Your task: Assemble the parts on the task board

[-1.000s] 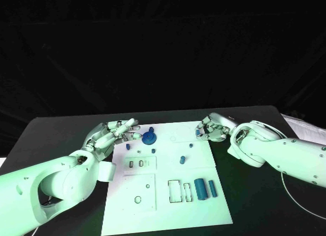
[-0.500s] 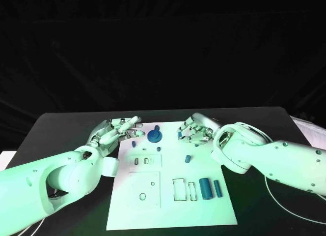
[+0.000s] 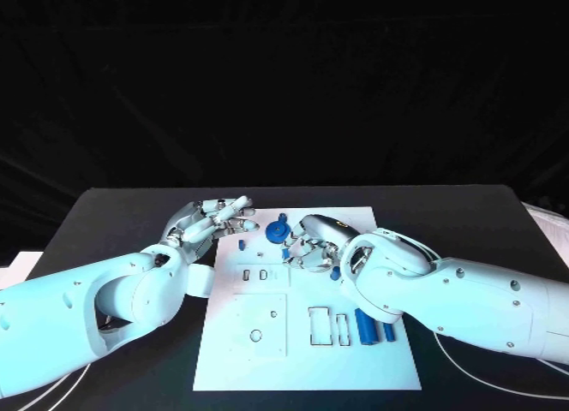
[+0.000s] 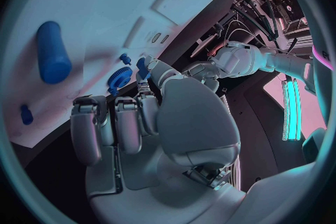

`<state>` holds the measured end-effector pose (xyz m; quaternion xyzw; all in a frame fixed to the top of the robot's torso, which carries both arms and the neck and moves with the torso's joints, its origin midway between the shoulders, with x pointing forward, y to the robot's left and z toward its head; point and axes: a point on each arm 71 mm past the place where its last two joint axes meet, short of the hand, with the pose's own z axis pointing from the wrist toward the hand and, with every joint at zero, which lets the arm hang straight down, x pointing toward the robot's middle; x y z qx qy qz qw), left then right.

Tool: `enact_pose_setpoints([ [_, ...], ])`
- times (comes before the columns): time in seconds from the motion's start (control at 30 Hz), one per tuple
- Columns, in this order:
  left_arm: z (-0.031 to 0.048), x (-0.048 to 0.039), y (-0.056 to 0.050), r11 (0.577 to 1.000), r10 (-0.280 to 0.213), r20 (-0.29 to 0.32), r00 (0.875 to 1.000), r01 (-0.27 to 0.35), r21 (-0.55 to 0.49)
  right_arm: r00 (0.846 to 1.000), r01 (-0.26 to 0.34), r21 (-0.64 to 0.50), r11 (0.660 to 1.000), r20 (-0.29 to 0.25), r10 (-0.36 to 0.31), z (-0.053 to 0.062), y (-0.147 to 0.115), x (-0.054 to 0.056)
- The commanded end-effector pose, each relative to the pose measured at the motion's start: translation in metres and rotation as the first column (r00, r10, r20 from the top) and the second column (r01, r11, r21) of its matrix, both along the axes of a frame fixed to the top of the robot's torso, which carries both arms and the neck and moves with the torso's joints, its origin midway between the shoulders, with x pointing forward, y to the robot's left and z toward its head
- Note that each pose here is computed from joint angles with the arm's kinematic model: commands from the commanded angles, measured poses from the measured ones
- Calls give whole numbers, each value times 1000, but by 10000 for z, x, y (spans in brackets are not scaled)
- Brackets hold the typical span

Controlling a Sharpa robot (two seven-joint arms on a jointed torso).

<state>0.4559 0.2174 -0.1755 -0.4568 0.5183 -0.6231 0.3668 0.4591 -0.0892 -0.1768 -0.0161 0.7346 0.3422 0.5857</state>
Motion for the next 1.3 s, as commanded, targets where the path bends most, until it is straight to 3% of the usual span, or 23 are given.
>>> enact_pose_setpoints([
  [0.03, 9, 13, 12, 1000, 6, 9, 1000, -6, -9, 1000, -18, -77, 997, 17, 19, -63, 82, -21],
  [0.6, 9, 18, 22, 1000, 10, 6, 1000, -10, -16, 996, -85, -122, 989, -29, 82, -216, 274, -110],
  [1.3, 16, 3, -12, 1000, -3, 5, 1000, 3, -22, 996, -83, -149, 985, -25, 80, -280, 337, -100],
])
